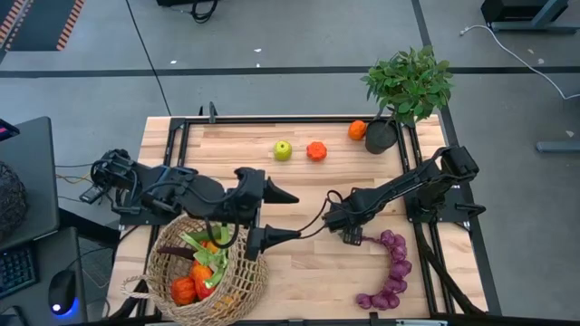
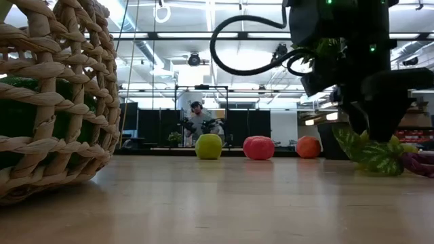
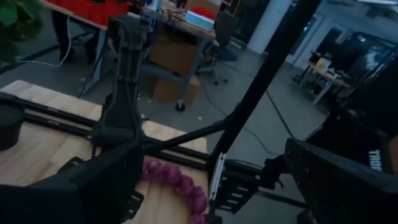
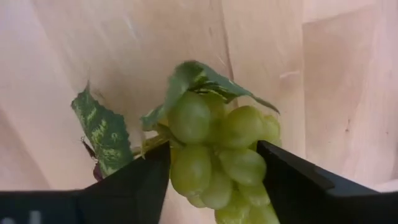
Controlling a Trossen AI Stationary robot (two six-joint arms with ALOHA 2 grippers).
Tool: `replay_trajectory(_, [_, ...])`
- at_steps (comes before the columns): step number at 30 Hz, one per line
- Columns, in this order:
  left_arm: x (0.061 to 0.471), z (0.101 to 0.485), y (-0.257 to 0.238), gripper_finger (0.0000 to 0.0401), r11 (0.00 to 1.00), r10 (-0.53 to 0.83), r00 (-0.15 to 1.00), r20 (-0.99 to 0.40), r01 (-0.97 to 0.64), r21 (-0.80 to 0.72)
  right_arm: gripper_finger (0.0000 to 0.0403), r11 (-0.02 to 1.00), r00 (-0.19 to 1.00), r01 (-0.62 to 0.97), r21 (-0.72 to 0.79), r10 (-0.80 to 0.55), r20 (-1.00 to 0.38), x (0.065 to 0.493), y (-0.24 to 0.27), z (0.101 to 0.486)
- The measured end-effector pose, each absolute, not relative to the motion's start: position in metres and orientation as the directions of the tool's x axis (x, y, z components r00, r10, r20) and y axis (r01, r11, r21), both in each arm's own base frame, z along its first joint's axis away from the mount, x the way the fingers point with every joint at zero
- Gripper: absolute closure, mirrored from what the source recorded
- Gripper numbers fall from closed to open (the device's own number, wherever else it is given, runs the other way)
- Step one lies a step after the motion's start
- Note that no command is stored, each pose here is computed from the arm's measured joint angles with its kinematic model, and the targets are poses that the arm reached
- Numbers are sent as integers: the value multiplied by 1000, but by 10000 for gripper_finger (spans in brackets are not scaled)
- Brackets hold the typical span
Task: Build produce basket
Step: Put the grapes into the basket
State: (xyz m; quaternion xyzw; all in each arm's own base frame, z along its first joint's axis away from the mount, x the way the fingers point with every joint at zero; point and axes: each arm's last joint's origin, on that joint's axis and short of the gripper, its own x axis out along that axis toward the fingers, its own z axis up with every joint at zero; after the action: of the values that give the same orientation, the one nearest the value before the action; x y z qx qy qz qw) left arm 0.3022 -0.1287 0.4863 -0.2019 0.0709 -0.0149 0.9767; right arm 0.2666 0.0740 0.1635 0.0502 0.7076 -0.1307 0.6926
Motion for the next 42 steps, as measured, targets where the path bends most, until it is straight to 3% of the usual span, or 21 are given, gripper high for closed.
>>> replay_trajectory(6, [302, 490, -127, 5, 910, -55, 993, -103, 8, -415, 238, 968, 57, 248, -45, -61, -996, 263, 74, 183])
replay_trajectory(11, [295, 498, -116, 5, 909, -35, 996, -78, 0, -416, 304, 955, 312, 231, 184, 106, -944, 267, 76, 219])
replay_trajectory(17, [277, 513, -98, 5, 908, -4, 999, -46, -16, -419, 369, 885, 698, 122, 449, 245, -673, 276, 80, 273])
replay_trajectory(23, [268, 518, -84, 5, 914, 33, 998, -45, -48, -402, 381, 794, 904, 22, 608, 244, -352, 288, 80, 310])
replay_trajectory(30, [267, 511, -92, 5, 894, -1, 994, -105, -47, -446, 375, 710, 976, -79, 700, 199, -92, 299, 79, 332])
replay_trajectory(37, [267, 497, -84, 5, 910, 36, 970, -242, -132, -392, 376, 671, 988, -91, 736, 154, -18, 303, 77, 337])
replay_trajectory(42, [267, 486, -85, 5, 902, -46, 937, -346, -110, -417, 374, 662, 989, -95, 744, 146, -4, 304, 77, 337])
